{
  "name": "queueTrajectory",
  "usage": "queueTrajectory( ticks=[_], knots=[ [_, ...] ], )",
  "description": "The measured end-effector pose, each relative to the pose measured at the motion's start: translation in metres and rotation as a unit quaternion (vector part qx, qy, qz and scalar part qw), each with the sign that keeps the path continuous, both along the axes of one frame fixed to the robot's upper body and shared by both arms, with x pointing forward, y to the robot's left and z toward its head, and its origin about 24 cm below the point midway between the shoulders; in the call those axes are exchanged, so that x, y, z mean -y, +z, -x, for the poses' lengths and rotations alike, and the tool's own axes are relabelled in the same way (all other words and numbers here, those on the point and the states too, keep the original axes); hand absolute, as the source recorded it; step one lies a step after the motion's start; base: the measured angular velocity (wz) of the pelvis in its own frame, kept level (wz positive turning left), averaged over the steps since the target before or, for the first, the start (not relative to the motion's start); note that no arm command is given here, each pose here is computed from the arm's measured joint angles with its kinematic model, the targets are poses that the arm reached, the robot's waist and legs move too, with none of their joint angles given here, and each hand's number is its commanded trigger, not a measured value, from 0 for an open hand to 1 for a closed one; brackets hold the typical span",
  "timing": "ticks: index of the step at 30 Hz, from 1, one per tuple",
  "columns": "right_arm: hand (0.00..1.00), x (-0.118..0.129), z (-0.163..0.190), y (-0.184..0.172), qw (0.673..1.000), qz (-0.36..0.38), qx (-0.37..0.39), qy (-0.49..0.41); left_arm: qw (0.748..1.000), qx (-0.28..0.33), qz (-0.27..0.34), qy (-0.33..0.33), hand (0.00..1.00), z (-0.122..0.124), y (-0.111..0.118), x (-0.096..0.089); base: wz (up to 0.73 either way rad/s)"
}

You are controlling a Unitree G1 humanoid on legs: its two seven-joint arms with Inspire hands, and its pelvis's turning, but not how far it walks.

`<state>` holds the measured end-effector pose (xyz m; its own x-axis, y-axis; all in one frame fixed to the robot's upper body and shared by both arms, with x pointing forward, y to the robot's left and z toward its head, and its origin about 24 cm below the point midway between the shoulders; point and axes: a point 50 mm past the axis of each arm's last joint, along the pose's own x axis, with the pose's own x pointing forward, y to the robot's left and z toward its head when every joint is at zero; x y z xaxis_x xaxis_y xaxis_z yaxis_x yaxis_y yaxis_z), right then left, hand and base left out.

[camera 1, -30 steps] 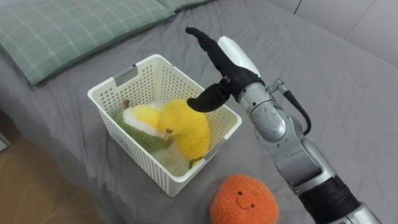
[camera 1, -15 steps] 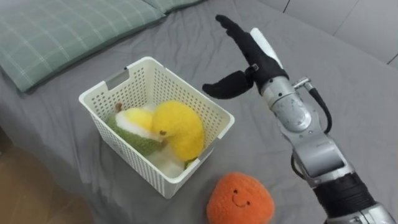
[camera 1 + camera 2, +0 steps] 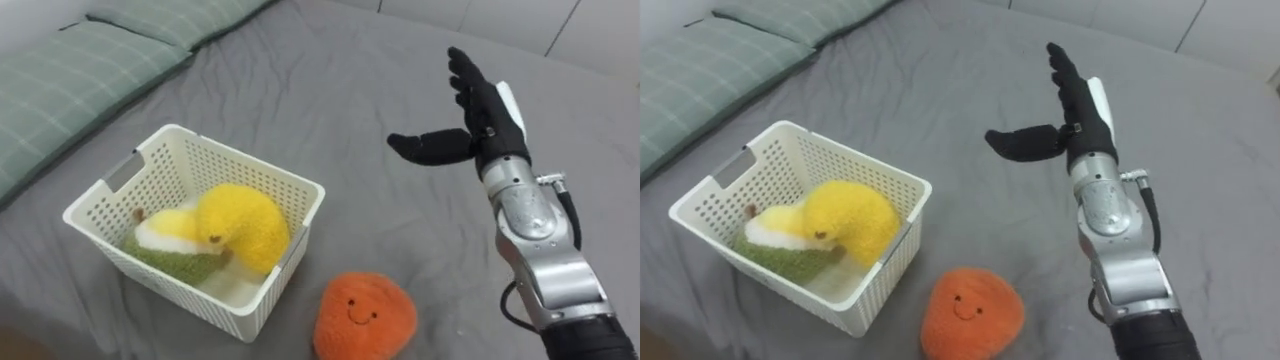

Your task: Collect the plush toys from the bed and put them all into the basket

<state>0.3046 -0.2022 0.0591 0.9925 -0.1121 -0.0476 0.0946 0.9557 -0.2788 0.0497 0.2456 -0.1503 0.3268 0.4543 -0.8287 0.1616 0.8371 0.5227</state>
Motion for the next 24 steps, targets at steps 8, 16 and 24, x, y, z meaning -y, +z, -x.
queueTrajectory(
  ticks=[8,16,24],
  knots=[
    [0.00,0.013,0.015,-0.028,0.998,-0.004,-0.051,-0.028,1.000,0.004,0.007,0.003,0.00,0.000,0.000,0.002,-0.08],
    [0.00,0.012,0.024,-0.055,0.993,0.027,-0.112,-0.014,1.000,0.016,0.011,0.003,0.00,-0.008,0.000,0.004,-0.08],
    [0.00,-0.004,0.039,-0.092,0.981,0.045,-0.190,0.023,0.999,0.029,0.023,0.025,0.00,-0.012,-0.001,0.008,0.00]
  ],
)
